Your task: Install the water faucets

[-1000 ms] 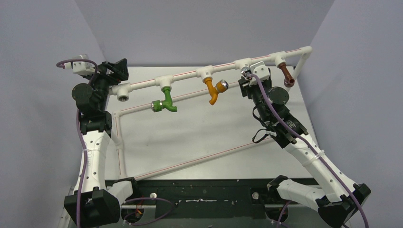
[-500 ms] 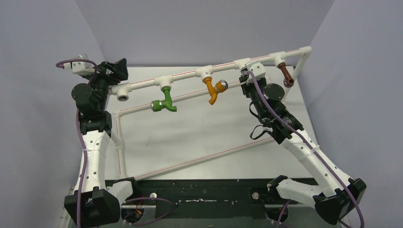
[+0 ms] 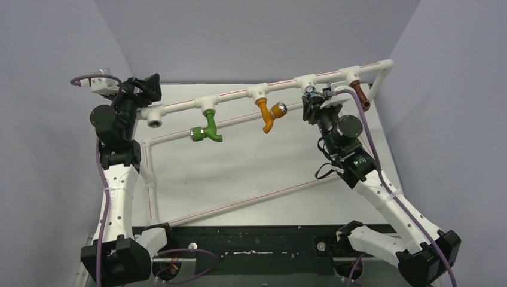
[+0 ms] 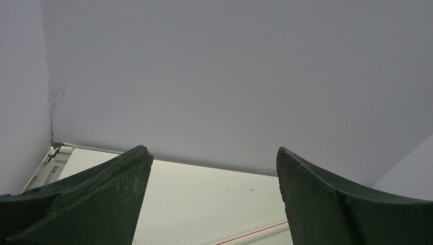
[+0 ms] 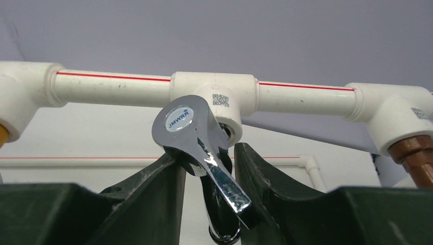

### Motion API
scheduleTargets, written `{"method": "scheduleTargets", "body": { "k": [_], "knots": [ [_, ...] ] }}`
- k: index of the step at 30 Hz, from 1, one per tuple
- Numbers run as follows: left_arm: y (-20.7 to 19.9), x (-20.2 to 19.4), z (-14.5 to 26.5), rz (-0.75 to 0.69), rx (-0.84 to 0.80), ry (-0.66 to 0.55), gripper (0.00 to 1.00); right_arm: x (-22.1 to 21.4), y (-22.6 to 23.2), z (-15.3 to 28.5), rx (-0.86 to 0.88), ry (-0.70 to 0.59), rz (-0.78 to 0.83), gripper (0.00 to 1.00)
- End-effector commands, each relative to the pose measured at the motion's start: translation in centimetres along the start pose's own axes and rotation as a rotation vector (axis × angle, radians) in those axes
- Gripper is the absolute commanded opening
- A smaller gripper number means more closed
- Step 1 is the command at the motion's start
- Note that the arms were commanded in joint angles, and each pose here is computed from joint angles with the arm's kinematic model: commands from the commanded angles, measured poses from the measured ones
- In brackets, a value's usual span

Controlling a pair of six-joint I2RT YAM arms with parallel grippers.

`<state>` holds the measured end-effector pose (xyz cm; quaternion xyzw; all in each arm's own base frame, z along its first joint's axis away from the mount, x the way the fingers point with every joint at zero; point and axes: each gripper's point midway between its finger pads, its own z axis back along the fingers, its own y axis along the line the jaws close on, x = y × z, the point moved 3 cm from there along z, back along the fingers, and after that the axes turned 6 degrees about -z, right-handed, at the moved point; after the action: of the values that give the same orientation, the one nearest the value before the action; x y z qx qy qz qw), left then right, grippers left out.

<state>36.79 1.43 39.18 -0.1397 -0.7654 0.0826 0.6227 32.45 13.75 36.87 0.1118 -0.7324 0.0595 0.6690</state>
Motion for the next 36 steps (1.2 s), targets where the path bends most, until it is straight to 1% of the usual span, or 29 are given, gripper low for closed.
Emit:
{"method": "scheduleTargets", "body": {
  "k": [1, 6, 11, 15, 21, 22, 23, 25, 27, 29, 32, 33, 36],
  "knots": [
    [3.8, -12.7, 2.6, 0.107, 0.123, 0.436, 0.90, 2.2, -1.6, 0.1, -0.165, -0.182, -0.503, 0.00],
    [3.8, -12.4, 2.6, 0.108, 0.120, 0.426, 0.90, 2.7, -1.9, 0.6, -0.175, -0.242, -0.657, 0.00],
    [3.7, -12.3, 2.6, 0.116, 0.116, 0.421, 0.90, 3.3, -1.9, 0.6, -0.181, -0.272, -0.727, 0.00],
    [3.7, -12.3, 2.6, 0.116, 0.113, 0.421, 0.90, 3.4, -1.7, 0.4, -0.169, -0.256, -0.712, 0.00],
    [3.8, -12.5, 2.6, 0.119, 0.115, 0.425, 0.90, 3.0, -1.2, 0.8, -0.127, -0.221, -0.620, 0.00],
    [3.8, -12.4, 2.6, 0.119, 0.115, 0.424, 0.90, 3.1, -1.2, 0.9, -0.118, -0.218, -0.601, 0.05],
    [3.8, -12.4, 2.6, 0.119, 0.116, 0.424, 0.90, 3.1, -1.1, 1.0, -0.106, -0.212, -0.578, 0.12],
    [3.8, -12.4, 2.6, 0.118, 0.116, 0.424, 0.90, 3.4, -0.9, 1.3, -0.087, -0.196, -0.530, 0.28],
    [3.8, -12.4, 2.6, 0.118, 0.116, 0.424, 0.90, 3.4, -1.0, 1.6, -0.088, -0.173, -0.491, 0.47],
    [3.8, -12.4, 2.6, 0.116, 0.117, 0.423, 0.90, 3.6, -1.1, 2.0, -0.087, -0.153, -0.456, 0.60],
    [3.7, -12.5, 2.6, 0.118, 0.112, 0.427, 0.90, 3.5, -1.3, 2.6, -0.087, -0.113, -0.401, 0.70],
    [3.4, -12.5, 2.6, 0.122, 0.100, 0.428, 0.90, 3.7, -1.5, 3.3, -0.085, -0.097, -0.362, 0.76],
    [3.0, -12.2, 2.6, 0.115, 0.085, 0.421, 0.90, 3.7, -1.8, 4.4, -0.079, -0.065, -0.297, 0.83]
  ]
}}
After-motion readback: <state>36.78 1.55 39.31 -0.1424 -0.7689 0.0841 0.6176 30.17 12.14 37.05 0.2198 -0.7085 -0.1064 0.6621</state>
